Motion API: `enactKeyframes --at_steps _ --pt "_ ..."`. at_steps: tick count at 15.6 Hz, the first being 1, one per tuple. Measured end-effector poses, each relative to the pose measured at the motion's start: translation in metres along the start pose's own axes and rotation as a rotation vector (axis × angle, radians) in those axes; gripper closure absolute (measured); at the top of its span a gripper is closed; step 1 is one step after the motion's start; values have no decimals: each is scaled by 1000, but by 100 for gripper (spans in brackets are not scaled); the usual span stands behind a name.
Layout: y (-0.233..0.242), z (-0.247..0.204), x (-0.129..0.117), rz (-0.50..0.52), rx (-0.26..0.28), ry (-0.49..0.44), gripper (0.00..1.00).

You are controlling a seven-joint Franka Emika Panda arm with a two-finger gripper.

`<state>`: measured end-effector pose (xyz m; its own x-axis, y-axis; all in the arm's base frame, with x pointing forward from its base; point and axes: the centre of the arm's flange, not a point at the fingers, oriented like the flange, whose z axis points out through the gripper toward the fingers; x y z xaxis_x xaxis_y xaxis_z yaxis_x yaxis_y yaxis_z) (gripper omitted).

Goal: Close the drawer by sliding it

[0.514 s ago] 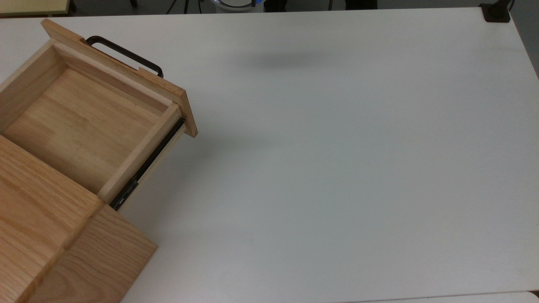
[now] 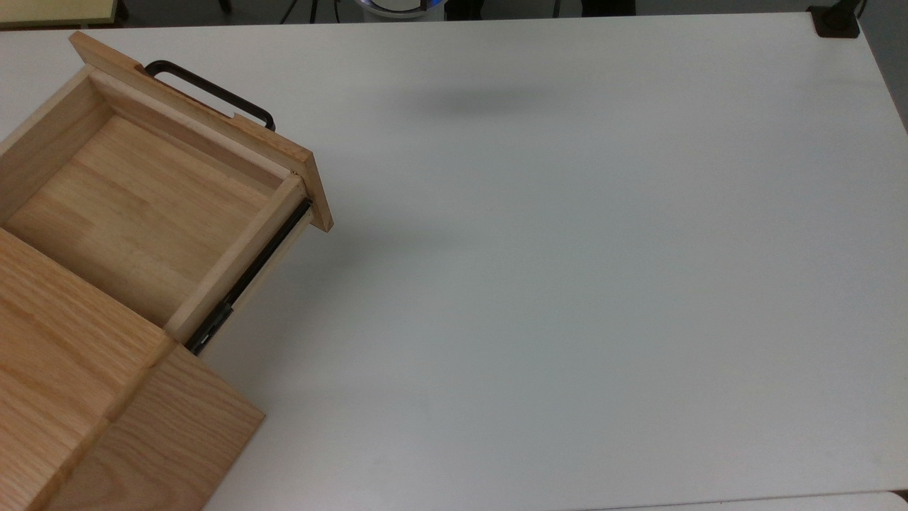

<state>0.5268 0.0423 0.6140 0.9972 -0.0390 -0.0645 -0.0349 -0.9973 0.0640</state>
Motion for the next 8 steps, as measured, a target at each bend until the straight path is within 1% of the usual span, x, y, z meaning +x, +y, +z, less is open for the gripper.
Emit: enactKeyframes --at_steps 7,8 --pt "0 0 0 1 0 0 1" --pt "0 0 -1 3 -1 -5 10"
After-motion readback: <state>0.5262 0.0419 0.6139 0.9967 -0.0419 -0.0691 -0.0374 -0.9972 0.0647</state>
